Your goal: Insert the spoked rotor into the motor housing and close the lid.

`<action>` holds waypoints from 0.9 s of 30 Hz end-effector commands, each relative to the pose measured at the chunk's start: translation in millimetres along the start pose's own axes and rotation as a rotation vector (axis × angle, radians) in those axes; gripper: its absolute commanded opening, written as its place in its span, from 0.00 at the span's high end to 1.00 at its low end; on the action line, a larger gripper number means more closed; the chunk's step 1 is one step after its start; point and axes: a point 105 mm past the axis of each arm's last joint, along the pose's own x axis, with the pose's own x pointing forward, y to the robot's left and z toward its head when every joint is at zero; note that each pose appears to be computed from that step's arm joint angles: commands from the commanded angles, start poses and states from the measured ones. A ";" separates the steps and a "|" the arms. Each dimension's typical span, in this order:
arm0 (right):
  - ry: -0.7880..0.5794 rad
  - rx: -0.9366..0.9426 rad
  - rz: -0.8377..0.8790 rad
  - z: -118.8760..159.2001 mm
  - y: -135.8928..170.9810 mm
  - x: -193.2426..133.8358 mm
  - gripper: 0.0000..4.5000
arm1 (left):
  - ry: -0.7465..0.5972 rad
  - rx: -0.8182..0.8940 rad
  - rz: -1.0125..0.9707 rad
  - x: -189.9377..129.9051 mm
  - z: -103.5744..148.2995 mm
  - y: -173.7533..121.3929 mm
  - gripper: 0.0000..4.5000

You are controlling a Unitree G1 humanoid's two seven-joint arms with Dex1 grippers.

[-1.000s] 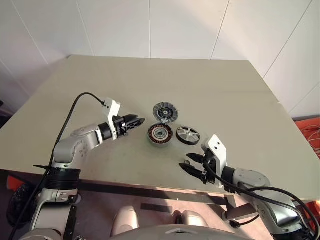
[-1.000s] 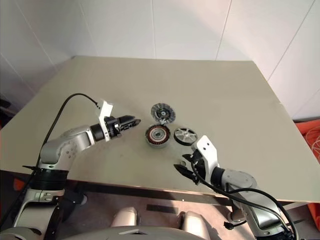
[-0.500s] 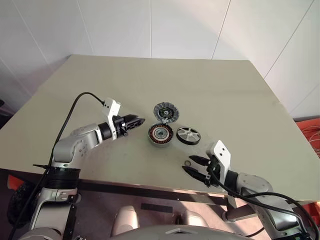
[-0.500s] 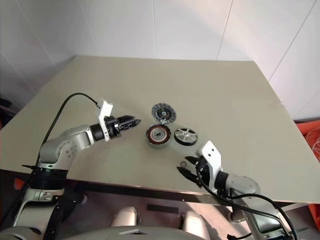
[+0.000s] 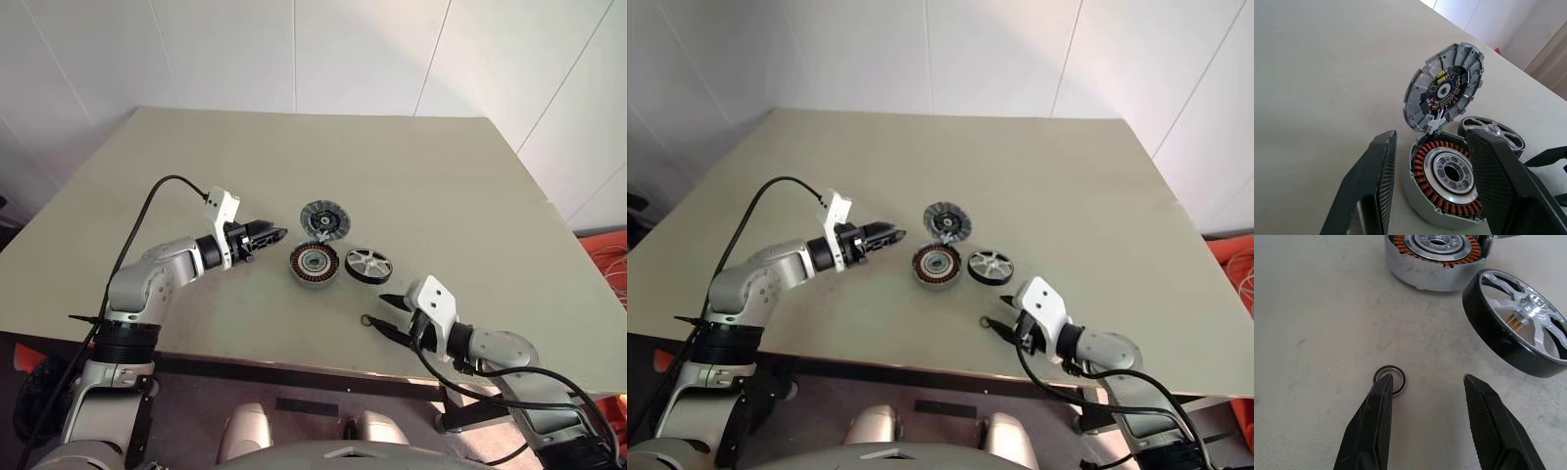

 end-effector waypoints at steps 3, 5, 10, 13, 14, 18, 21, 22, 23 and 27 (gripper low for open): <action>-0.056 -0.009 0.071 21.5 15.0 2.4 0.44 | -0.016 0.033 0.000 -4.6 8.3 -1.5 0.48; -0.064 0.004 0.084 27.3 16.5 1.7 0.44 | -0.014 0.030 0.000 -5.0 7.1 -2.0 0.48; -0.055 -0.002 0.090 30.0 16.5 2.2 0.44 | -0.015 0.026 0.002 -3.9 6.1 -2.3 0.48; -0.048 0.001 0.087 27.0 17.0 3.6 0.44 | -0.019 0.024 0.003 -3.4 6.1 -2.6 0.48; -0.048 0.003 0.087 26.8 16.7 3.3 0.44 | -0.020 0.024 0.004 -3.4 5.9 -2.6 0.48; -0.050 0.017 0.109 24.8 17.5 0.7 0.44 | -0.024 0.023 0.011 -4.2 5.9 -1.7 0.48; -0.039 0.045 0.145 19.3 26.0 -0.1 0.44 | -0.023 0.023 0.014 -6.0 5.9 -1.5 0.48; -0.032 0.052 0.163 17.2 29.7 -2.0 0.44 | -0.022 0.023 0.016 -6.9 5.7 -1.4 0.48; -0.021 0.055 0.189 14.9 34.1 -5.3 0.44 | -0.019 0.025 0.019 -8.4 5.3 -1.1 0.48; -0.013 0.036 0.215 14.0 35.1 -5.3 0.44 | -0.012 0.025 0.025 -11.0 4.2 -0.4 0.48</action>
